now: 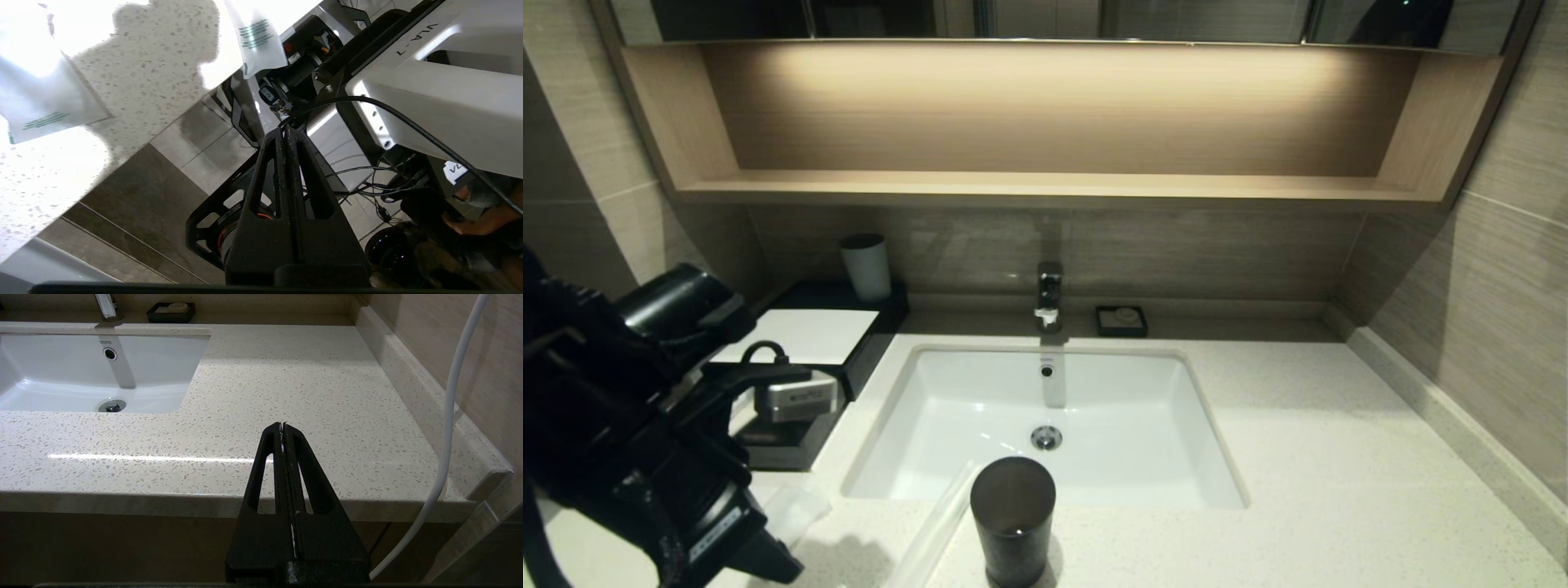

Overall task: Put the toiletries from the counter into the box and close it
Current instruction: Pick up the bathroom toiletry

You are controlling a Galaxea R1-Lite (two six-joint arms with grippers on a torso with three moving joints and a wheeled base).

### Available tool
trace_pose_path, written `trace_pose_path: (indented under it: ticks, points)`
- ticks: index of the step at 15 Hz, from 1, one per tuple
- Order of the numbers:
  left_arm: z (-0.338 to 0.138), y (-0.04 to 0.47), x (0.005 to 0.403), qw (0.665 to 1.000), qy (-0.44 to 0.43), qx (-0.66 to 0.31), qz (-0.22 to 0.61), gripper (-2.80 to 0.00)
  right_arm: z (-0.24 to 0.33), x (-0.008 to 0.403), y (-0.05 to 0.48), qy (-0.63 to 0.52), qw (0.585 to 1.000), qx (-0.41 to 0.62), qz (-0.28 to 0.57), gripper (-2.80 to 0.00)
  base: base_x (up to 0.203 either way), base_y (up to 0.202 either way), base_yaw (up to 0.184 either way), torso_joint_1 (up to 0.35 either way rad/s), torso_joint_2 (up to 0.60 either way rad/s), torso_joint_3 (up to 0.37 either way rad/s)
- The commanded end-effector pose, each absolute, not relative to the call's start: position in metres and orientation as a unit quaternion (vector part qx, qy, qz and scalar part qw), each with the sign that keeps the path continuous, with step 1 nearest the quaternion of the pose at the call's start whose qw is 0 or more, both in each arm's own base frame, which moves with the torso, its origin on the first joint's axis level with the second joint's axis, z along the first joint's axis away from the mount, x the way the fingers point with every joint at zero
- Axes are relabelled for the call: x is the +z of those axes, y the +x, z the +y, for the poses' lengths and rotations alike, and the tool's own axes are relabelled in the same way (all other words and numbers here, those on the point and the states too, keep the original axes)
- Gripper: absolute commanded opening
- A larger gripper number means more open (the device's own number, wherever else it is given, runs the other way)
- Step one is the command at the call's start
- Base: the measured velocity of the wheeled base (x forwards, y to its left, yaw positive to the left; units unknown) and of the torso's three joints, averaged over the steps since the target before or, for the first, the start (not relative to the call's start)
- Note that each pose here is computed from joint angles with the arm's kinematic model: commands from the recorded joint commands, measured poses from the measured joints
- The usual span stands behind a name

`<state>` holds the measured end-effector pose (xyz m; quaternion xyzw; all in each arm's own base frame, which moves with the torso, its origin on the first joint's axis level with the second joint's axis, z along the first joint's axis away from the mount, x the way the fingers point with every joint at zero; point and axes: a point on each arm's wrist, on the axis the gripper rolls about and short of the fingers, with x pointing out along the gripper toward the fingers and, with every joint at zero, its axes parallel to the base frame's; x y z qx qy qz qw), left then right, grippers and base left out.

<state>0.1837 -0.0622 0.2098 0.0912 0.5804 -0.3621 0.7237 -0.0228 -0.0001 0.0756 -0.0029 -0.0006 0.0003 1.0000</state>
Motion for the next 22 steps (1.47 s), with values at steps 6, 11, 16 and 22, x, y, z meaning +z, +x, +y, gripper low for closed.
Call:
trace_pose_path:
  ticks: [6, 11, 16, 22]
  points:
    - [-0.090, 0.171, 0.189, 0.717, 0.079, -0.329, 0.610, -2.80, 0.000, 0.075, -0.023, -0.003, 1.000, 0.001, 0.000, -2.80, 0.000, 0.000, 0.000, 0.000, 0.00, 0.000]
    - [-0.099, 0.177, 0.175, 0.728, 0.088, -0.290, 0.615, -2.80, 0.000, 0.075, -0.023, -0.003, 1.000, 0.000, 0.000, -2.80, 0.000, 0.000, 0.000, 0.000, 0.00, 0.000]
    - [-0.102, 0.181, 0.170, 0.721, 0.078, -0.279, 0.629, -2.80, 0.000, 0.075, -0.023, -0.003, 1.000, 0.001, 0.000, -2.80, 0.000, 0.000, 0.000, 0.000, 0.00, 0.000]
    - [-0.120, 0.180, 0.172, 0.721, 0.072, -0.282, 0.629, -2.80, 0.000, 0.075, -0.023, -0.003, 1.000, 0.000, 0.000, -2.80, 0.000, 0.000, 0.000, 0.000, 0.00, 0.000]
